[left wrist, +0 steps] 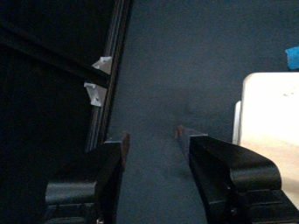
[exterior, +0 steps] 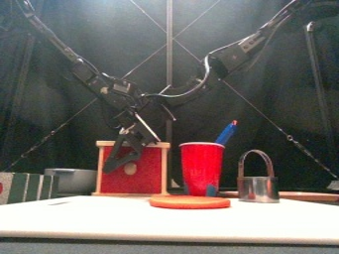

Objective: Get the cutter from the drawer then cut the dough then place the extra dough in the bowl
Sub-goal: Cut the dough

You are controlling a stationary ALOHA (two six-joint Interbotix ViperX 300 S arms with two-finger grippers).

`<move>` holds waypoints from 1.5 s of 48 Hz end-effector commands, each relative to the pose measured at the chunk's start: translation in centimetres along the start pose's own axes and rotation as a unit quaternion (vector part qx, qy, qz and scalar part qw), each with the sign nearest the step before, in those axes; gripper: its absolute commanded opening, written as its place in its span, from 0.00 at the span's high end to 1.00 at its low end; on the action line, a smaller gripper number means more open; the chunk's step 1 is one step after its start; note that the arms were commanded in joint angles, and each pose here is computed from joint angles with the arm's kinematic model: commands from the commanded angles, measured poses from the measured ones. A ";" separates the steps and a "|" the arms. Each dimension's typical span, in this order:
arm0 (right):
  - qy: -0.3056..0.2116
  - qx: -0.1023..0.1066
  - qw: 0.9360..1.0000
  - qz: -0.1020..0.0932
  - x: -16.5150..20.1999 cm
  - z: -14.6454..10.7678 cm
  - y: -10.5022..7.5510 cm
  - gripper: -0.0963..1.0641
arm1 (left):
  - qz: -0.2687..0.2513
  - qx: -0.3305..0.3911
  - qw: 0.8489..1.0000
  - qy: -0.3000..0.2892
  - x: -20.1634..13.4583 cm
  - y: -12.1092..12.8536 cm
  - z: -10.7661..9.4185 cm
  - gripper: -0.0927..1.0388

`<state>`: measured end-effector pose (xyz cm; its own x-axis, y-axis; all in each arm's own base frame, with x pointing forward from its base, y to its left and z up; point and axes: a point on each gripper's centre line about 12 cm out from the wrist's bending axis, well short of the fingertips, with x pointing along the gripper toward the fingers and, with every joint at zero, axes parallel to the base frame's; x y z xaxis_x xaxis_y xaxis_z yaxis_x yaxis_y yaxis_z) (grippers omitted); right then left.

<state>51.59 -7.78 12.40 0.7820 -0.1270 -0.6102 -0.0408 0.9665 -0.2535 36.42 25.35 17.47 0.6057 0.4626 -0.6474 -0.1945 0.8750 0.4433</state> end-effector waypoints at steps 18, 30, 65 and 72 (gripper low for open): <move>-0.089 0.024 0.995 0.037 -11.2 4.7 4.5 0.76 | 0.038 -0.049 0.993 -0.104 -3.0 1.7 2.5 0.16; -0.072 0.098 0.992 0.045 -20.5 0.5 4.6 0.76 | 0.060 -0.100 0.972 -0.203 -6.8 0.6 2.5 0.16; 0.116 0.052 0.989 0.075 -21.2 -6.9 7.3 0.21 | -0.105 -0.090 0.919 -0.370 -13.9 -17.4 4.9 0.16; 0.134 0.037 0.988 0.073 -19.8 -7.2 7.4 0.21 | -0.124 -0.098 0.914 -0.373 -14.7 -18.9 4.8 0.16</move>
<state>30.43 0.26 16.25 0.5500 -0.0276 -0.8347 -0.0862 0.9922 -0.0896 34.84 1.86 20.76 0.9895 0.0942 -0.1094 -0.0729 0.9801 0.1845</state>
